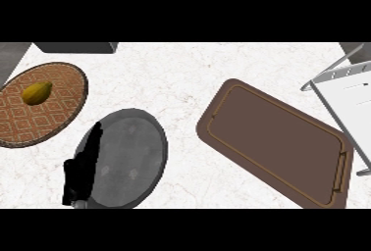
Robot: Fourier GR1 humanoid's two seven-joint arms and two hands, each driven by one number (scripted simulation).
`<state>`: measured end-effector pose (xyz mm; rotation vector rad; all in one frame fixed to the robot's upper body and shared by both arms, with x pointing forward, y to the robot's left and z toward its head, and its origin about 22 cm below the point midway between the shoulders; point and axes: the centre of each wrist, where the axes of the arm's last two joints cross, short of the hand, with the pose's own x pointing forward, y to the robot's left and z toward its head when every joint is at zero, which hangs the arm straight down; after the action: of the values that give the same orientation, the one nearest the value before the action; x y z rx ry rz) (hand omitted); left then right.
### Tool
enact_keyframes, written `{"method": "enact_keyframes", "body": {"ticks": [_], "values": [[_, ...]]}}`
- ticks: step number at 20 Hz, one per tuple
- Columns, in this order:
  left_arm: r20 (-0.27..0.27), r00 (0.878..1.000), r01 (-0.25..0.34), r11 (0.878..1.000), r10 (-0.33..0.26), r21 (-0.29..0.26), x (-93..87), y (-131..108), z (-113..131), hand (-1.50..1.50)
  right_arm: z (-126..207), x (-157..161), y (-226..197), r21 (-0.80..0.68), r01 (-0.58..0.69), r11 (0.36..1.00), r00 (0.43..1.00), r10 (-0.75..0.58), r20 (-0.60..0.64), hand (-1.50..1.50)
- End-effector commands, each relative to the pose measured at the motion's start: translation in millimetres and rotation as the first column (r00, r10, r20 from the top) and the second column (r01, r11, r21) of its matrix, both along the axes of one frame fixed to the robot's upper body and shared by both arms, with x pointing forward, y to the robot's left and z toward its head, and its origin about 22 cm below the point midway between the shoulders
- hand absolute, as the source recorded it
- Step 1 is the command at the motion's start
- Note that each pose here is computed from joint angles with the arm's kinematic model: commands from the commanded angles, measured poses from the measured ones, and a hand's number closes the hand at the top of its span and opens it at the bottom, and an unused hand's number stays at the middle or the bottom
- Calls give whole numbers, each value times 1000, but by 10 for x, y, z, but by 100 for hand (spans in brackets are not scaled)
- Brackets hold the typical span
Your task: Pick the tomato from the tray and place it in the tiered basket
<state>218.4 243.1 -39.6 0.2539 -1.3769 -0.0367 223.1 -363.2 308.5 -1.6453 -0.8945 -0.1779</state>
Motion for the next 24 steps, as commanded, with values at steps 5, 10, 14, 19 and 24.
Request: {"method": "enact_keyframes", "body": {"ticks": [5, 10, 14, 19, 24], "values": [[-73, 997, -14, 1000, 13, -12, 0, 23, -144, 0, -216, 536, -270, 98, 55, 994, 987, -39, -153, 150], [-65, 998, -12, 1000, 11, -22, -118, -89, -59, 0, -424, 802, -451, 136, 90, 987, 984, -67, -168, 150], [-60, 998, -16, 1000, 15, -15, -34, 47, -123, 0, -633, 849, -687, 158, 115, 981, 984, -90, -156, 150], [-68, 998, -12, 1000, 12, 6, -162, 42, -234, 0, -918, 1012, -703, 243, 83, 967, 995, -68, -67, 150], [-79, 997, 0, 1000, -1, -9, 36, -79, -101, 0, -1043, 1070, -796, 420, 7, 908, 989, -68, 132, -150]]}}
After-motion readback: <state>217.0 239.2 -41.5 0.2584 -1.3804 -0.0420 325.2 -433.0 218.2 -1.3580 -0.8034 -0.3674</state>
